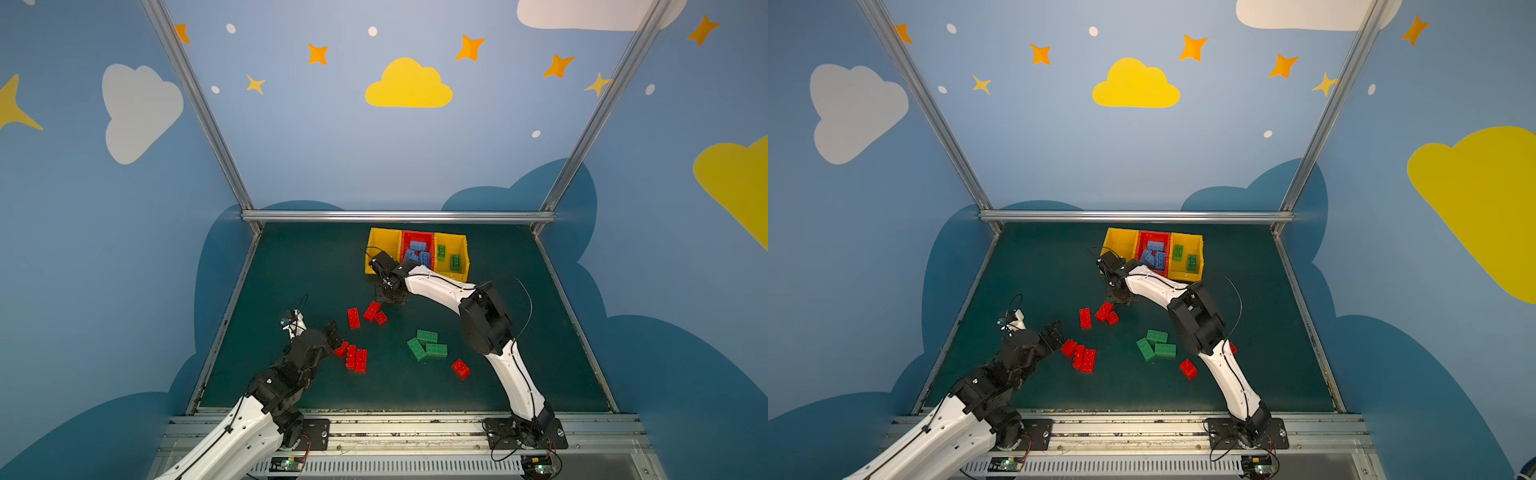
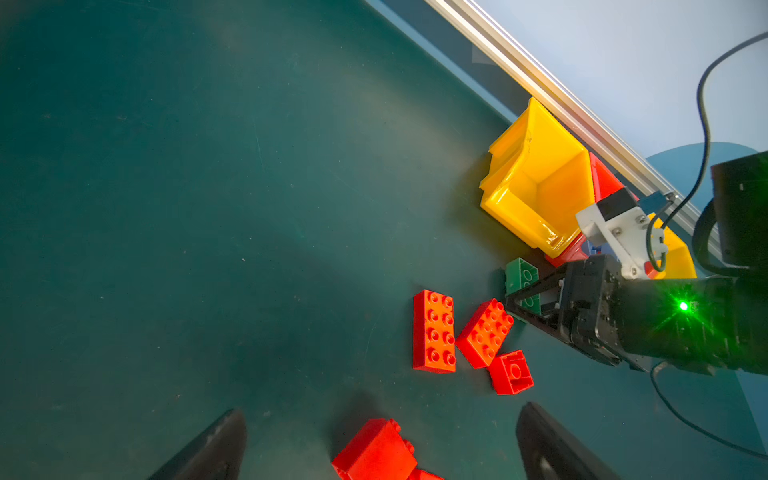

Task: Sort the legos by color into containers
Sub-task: 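Close the right gripper on the green brick near the bins and lift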

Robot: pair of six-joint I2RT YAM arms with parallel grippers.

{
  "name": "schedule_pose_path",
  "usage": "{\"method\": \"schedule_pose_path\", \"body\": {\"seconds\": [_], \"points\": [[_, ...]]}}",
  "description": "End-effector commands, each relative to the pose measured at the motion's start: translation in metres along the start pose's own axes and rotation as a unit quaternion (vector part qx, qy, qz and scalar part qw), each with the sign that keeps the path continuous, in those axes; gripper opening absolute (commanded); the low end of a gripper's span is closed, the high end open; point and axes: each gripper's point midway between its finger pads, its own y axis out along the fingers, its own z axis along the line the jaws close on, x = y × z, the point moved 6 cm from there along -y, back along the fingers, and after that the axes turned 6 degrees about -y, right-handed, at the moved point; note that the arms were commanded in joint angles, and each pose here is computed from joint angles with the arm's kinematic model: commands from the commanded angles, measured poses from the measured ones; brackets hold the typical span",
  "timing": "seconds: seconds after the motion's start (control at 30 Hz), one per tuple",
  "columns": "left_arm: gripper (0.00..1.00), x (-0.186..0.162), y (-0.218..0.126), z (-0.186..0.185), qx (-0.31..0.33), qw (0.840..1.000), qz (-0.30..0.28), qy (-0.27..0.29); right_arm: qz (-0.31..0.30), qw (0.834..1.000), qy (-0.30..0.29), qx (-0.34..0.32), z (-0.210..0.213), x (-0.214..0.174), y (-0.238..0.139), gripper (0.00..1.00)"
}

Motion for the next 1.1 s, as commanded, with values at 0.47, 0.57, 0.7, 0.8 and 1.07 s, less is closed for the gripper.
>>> {"method": "schedule_pose_path", "body": {"seconds": [0.47, 0.57, 0.7, 0.8, 1.07], "points": [[1.0, 0.006, -0.005, -0.003, 0.0, 1.0, 0.002, 0.012, -0.007, 0.998, -0.057, -0.032, -0.016, 0.018, -0.008, 0.64], [1.0, 0.007, -0.005, -0.003, 0.002, 1.0, 0.001, 0.012, -0.002, 0.998, -0.06, -0.03, -0.016, 0.022, -0.002, 0.6], [1.0, 0.007, -0.005, -0.002, 0.004, 1.0, 0.001, 0.012, 0.01, 0.998, -0.063, -0.027, -0.014, 0.02, 0.006, 0.49], [1.0, 0.007, -0.004, -0.002, 0.005, 1.0, -0.001, 0.016, 0.02, 0.998, -0.063, -0.025, -0.015, 0.017, 0.01, 0.48], [1.0, 0.009, -0.003, -0.002, 0.008, 1.0, -0.003, 0.013, 0.028, 0.997, -0.065, -0.013, -0.012, 0.012, 0.016, 0.49]]}}
